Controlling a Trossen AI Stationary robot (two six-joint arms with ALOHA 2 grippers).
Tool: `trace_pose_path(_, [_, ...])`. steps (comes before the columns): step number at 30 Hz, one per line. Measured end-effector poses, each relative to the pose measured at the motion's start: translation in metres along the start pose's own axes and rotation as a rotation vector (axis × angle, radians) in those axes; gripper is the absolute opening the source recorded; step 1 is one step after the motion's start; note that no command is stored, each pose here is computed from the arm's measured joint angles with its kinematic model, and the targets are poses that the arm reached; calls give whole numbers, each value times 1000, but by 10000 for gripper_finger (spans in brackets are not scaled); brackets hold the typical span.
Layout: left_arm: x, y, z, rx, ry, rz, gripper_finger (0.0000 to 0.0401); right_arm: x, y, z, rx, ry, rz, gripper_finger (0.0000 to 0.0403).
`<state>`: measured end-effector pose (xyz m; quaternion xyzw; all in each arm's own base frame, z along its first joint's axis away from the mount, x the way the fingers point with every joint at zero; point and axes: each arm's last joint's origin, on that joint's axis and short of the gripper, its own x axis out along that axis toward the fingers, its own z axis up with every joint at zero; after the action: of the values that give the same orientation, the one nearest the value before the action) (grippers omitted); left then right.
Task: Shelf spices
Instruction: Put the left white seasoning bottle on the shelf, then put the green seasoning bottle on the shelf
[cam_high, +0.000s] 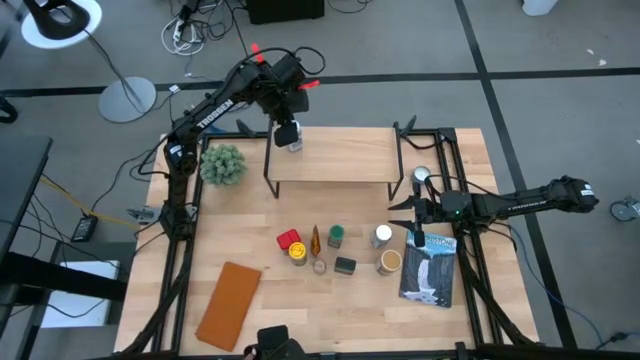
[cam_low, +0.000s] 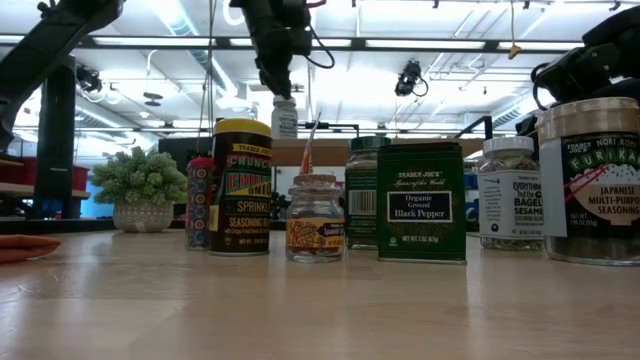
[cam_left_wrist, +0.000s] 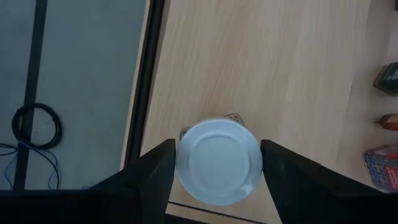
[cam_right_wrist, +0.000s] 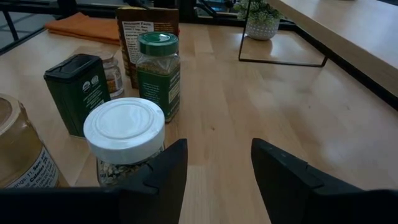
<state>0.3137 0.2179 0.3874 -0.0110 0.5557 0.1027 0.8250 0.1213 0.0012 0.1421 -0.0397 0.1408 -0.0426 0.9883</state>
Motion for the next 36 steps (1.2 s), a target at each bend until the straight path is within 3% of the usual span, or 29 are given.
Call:
trace_pose_path(8, [-1,-2,-5,-4,50,-11,239,0,0,0,0,0,0,178])
trace_pose_path(14, [-2,-2,-8,-12,134,114,239,0,0,0,0,0,0,177])
trace_pose_path(36, [-22,-21,-7,28,81,111,239,0,0,1,1,-7,0,176])
